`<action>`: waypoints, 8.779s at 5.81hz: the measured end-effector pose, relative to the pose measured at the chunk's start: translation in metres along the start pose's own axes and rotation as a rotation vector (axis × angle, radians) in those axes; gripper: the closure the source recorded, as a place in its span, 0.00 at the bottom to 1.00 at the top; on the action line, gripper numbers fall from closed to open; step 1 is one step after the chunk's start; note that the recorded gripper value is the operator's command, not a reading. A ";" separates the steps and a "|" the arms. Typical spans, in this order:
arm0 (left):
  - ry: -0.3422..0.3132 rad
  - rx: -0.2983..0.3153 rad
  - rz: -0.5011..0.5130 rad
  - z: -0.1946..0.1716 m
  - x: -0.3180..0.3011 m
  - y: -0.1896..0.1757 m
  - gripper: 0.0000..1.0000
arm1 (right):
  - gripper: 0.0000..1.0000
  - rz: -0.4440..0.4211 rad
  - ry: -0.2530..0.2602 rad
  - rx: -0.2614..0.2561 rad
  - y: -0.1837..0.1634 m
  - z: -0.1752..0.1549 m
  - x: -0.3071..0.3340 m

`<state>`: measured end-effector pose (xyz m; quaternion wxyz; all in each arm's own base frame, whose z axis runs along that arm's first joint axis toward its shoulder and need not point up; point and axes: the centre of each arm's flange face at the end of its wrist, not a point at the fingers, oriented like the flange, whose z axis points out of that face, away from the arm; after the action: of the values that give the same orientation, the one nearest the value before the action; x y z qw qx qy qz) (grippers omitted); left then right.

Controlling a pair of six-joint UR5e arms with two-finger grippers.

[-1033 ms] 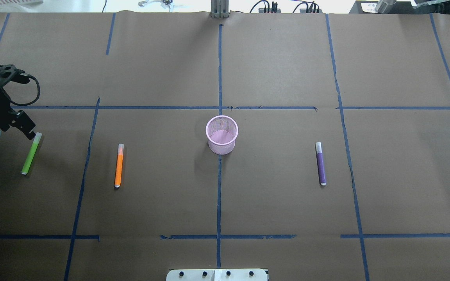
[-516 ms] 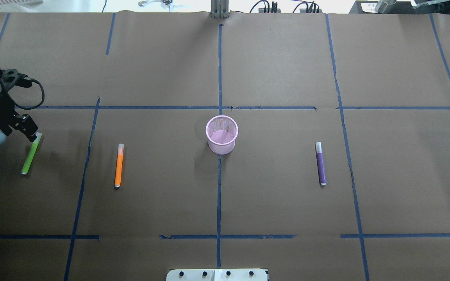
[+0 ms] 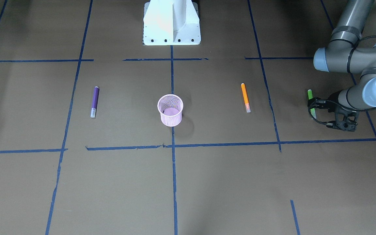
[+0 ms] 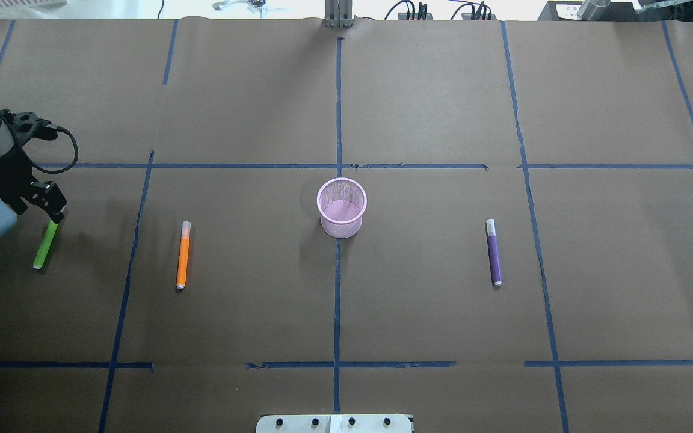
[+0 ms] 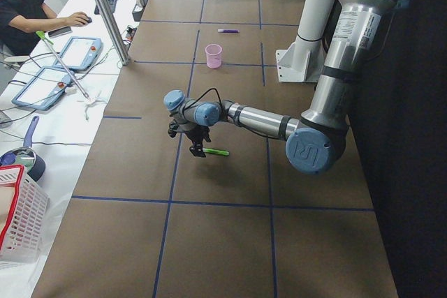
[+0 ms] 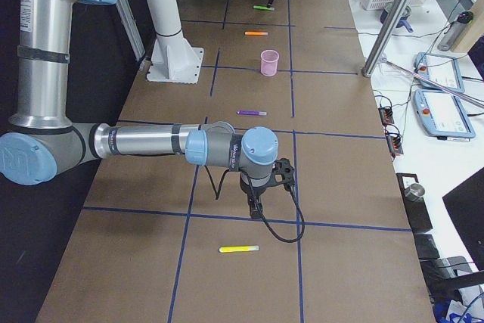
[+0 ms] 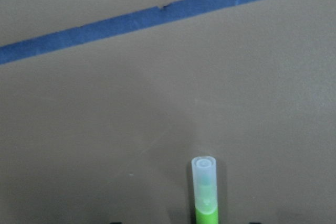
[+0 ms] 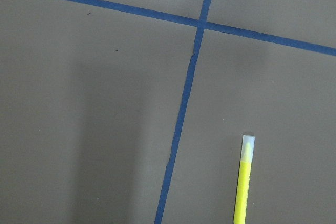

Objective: Collect pens into pen holder
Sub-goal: 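Lower the left gripper onto the green highlighter and grasp it, then lift the green highlighter with the left gripper and carry it over the cup, then open the left gripper to drop the highlighter into the cup, then grasp the yellow highlighter with the right gripper while the left arm waits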

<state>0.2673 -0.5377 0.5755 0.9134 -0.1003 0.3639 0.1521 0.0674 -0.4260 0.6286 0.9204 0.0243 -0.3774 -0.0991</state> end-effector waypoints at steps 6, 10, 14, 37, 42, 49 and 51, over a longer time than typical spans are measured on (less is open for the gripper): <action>-0.005 -0.015 0.028 0.014 0.011 -0.001 0.43 | 0.00 -0.002 0.003 -0.001 0.000 0.000 0.000; -0.009 -0.023 0.032 0.018 0.012 0.000 0.81 | 0.00 -0.002 0.003 -0.001 0.000 0.000 0.000; -0.001 0.006 0.101 0.000 0.032 -0.005 1.00 | 0.00 -0.001 0.004 -0.003 -0.002 0.001 0.001; -0.013 1.163 0.318 -0.076 0.520 0.055 0.00 | 0.01 0.024 -0.008 -0.035 -0.005 0.026 0.025; 0.092 0.842 0.057 -0.136 0.412 -0.013 0.00 | 0.03 0.164 -0.029 -0.154 0.004 0.131 0.106; 0.147 0.853 -0.011 -0.148 0.405 -0.002 0.00 | 0.23 0.209 -0.022 -0.210 -0.019 0.187 0.099; 0.150 0.853 -0.015 -0.147 0.405 -0.002 0.00 | 0.41 0.202 -0.020 -0.224 -0.019 0.193 0.096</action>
<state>0.4534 -0.5002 0.1891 0.8453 0.2725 0.4589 -0.0262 -0.0042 -0.4579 0.8299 0.9188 -0.1176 -0.3736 -0.0479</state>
